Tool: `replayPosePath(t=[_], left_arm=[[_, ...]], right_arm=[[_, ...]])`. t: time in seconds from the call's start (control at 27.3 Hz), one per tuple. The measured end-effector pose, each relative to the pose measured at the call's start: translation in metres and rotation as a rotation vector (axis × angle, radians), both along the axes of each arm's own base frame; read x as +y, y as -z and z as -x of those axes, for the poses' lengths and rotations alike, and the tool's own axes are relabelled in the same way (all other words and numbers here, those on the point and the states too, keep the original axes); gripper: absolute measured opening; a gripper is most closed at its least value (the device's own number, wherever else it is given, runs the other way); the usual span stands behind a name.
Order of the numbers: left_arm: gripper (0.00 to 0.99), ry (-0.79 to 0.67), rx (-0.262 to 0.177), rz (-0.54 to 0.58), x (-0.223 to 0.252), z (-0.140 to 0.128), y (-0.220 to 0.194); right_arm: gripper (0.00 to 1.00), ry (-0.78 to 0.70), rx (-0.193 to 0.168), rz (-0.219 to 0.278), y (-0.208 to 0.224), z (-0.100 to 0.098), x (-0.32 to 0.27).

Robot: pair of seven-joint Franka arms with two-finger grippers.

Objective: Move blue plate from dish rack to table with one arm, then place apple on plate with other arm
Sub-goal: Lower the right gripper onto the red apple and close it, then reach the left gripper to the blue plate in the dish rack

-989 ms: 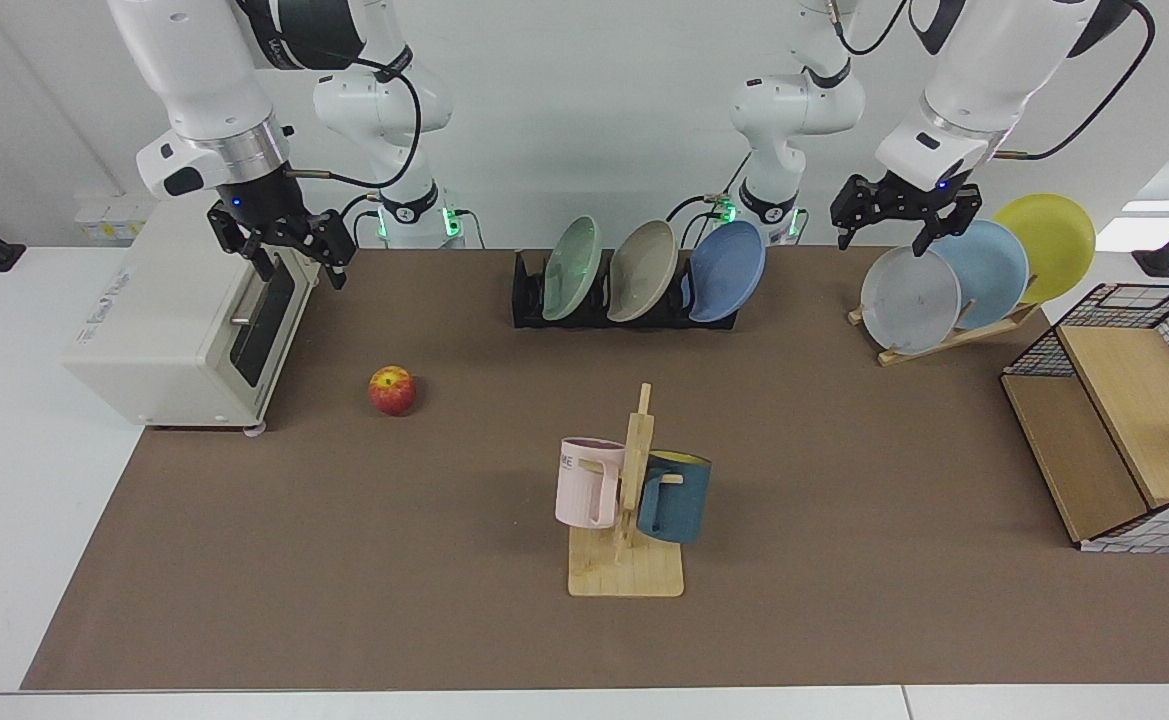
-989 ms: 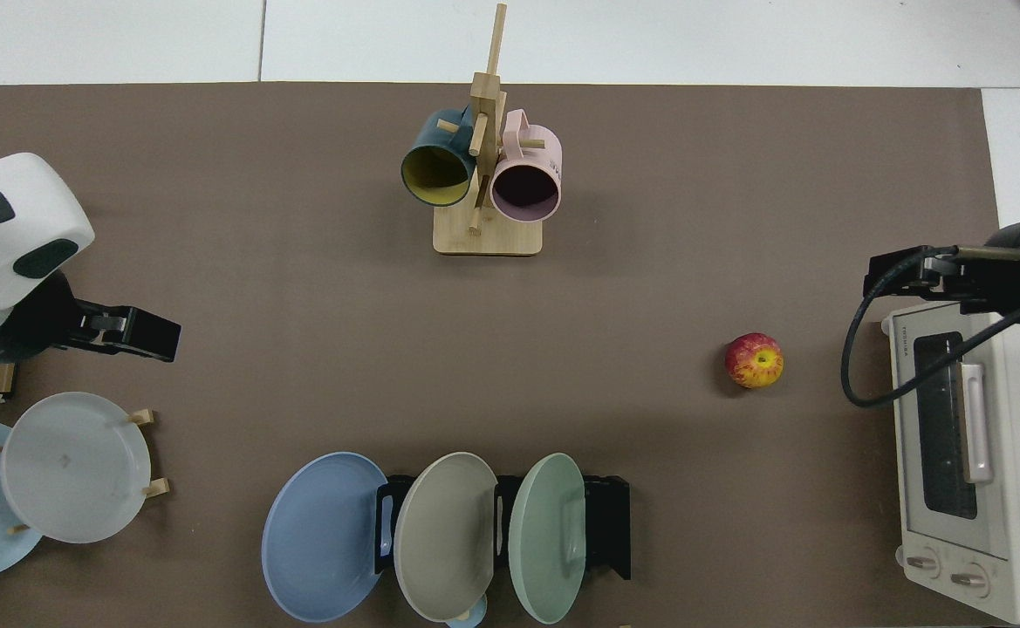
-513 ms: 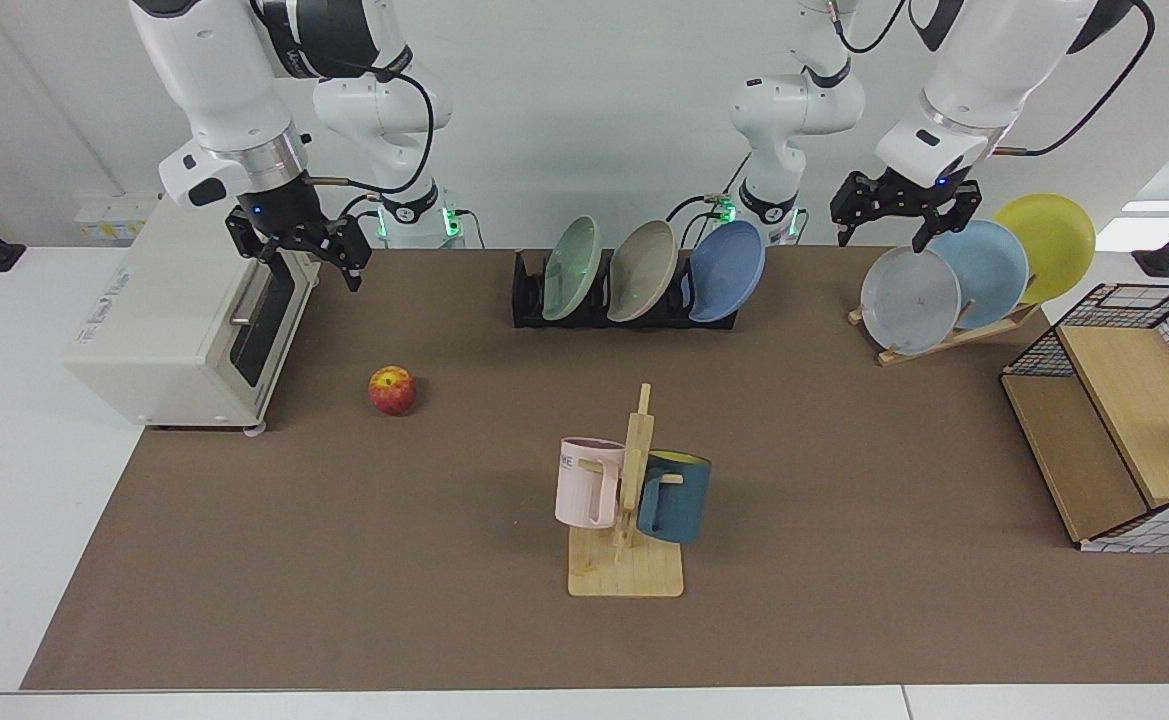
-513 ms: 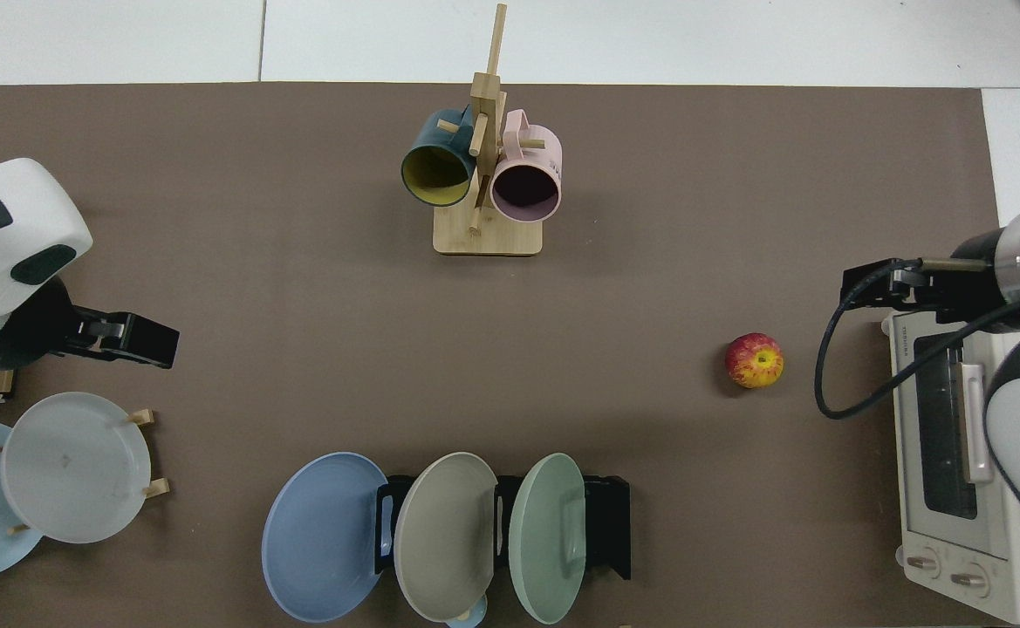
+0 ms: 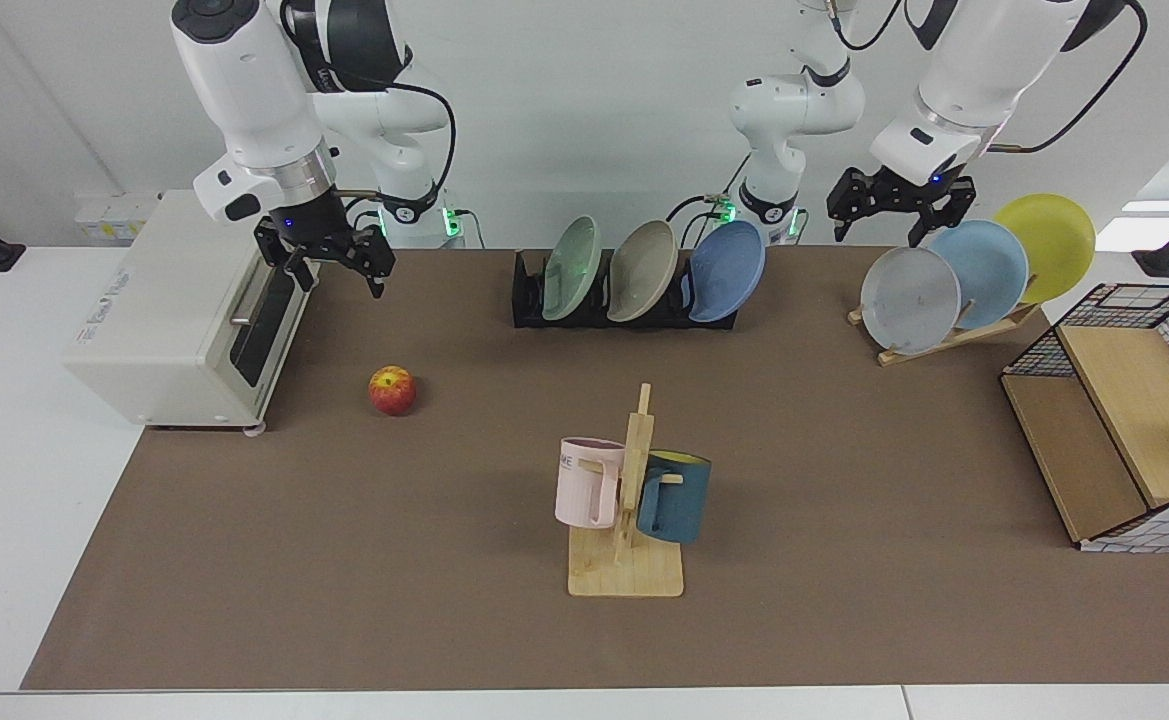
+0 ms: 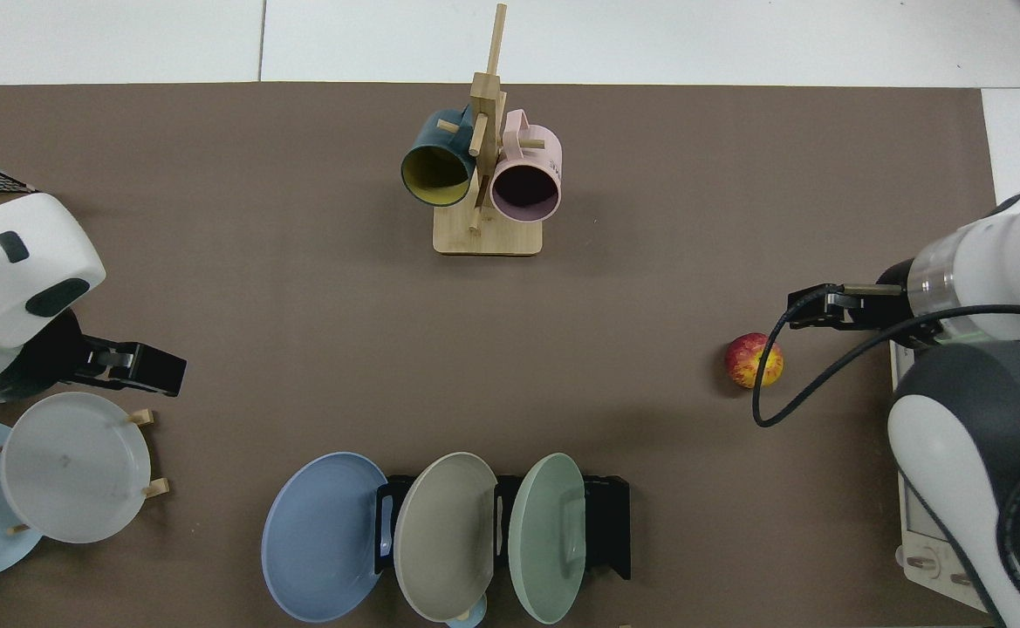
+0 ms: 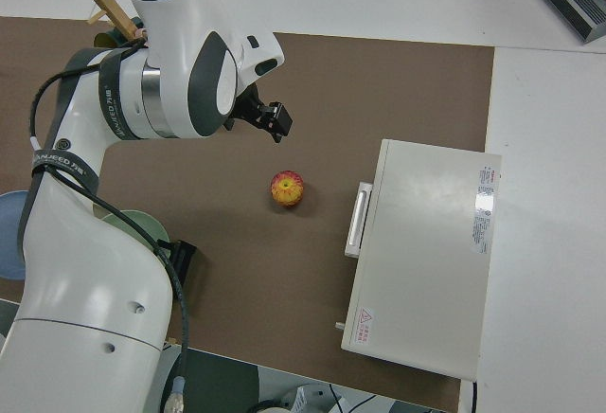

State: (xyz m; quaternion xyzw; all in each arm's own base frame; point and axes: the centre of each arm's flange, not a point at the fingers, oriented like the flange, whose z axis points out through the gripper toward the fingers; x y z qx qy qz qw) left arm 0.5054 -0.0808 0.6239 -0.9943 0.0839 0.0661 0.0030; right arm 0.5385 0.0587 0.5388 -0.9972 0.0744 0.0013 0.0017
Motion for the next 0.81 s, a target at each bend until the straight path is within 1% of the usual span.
replayPosePath(t=[0.37,0.48,0.59,0.66,0.81], left_arm=[[0.991,-0.001,0.009,0.0,0.0,0.006,0.003],[0.991,-0.001,0.014,-0.002,0.0,0.012,0.008],[0.991,-0.002,0.007,0.007,-0.001,0.021,0.016],[0.991,-0.004,0.003,0.026,-0.003,0.029,0.022],[0.991,-0.014,0.001,0.071,-0.008,0.05,0.042]], right_arm=[[1.0,0.001,0.017,0.002,0.058,0.007,-0.001],[1.0,0.002,0.023,0.003,0.079,0.011,-0.002],[0.99,0.002,0.032,0.004,0.094,0.016,-0.002],[1.0,0.002,0.027,0.004,0.104,0.018,-0.003],[1.0,0.003,0.0,0.001,0.129,0.024,-0.004]])
